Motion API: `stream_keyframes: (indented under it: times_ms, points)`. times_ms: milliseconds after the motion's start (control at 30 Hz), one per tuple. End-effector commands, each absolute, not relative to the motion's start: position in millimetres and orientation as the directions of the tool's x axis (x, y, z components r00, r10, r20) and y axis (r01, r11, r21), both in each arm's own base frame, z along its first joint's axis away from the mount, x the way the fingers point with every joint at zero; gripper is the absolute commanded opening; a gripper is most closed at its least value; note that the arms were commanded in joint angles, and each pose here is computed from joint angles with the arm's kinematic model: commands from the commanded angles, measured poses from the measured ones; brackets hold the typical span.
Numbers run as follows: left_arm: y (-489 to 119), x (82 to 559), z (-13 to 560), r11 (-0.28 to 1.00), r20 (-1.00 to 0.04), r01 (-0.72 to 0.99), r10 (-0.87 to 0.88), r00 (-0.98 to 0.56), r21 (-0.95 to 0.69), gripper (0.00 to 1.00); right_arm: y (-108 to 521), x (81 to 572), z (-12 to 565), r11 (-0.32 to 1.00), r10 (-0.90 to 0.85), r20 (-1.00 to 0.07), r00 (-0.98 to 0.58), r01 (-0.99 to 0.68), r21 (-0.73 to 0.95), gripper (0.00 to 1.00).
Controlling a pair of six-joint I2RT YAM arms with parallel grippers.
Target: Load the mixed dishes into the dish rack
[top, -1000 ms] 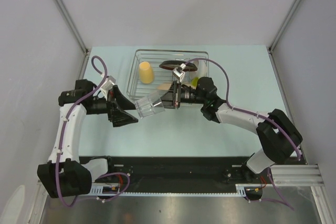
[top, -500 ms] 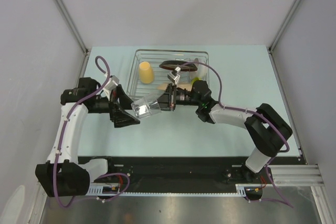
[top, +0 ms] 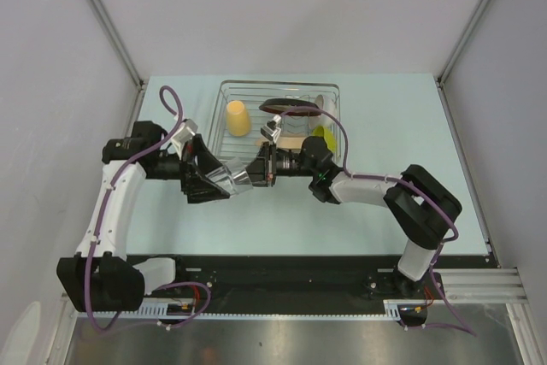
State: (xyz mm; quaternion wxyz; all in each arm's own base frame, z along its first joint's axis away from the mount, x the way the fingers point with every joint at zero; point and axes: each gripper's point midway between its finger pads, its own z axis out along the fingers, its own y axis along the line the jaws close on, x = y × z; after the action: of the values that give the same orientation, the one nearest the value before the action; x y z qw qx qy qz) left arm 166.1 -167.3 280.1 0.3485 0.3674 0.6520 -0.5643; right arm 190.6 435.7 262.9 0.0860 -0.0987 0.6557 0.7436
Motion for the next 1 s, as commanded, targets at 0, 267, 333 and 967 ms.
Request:
stream_keyframes:
  times_ms: [0,267,333,967]
  points:
    - [-177,154,337,-0.084,-0.856,0.866,-0.128,-0.501,-0.494,0.87,438,192,307,-0.241,0.050,-0.347,-0.936,-0.349,0.906,0.00]
    - [-177,163,342,-0.091,-0.827,0.837,-0.124,-0.548,-0.540,0.20,441,193,304,-0.236,0.056,-0.345,-0.937,-0.348,0.907,0.04]
    - [-177,166,343,-0.094,-0.818,0.827,-0.122,-0.562,-0.554,0.01,441,193,303,-0.234,0.055,-0.345,-0.937,-0.348,0.908,0.10]
    - [-142,211,385,0.122,-0.882,0.874,-0.054,-0.467,-0.471,0.00,361,213,222,0.270,-0.027,-0.435,-0.900,-0.426,0.864,0.58]
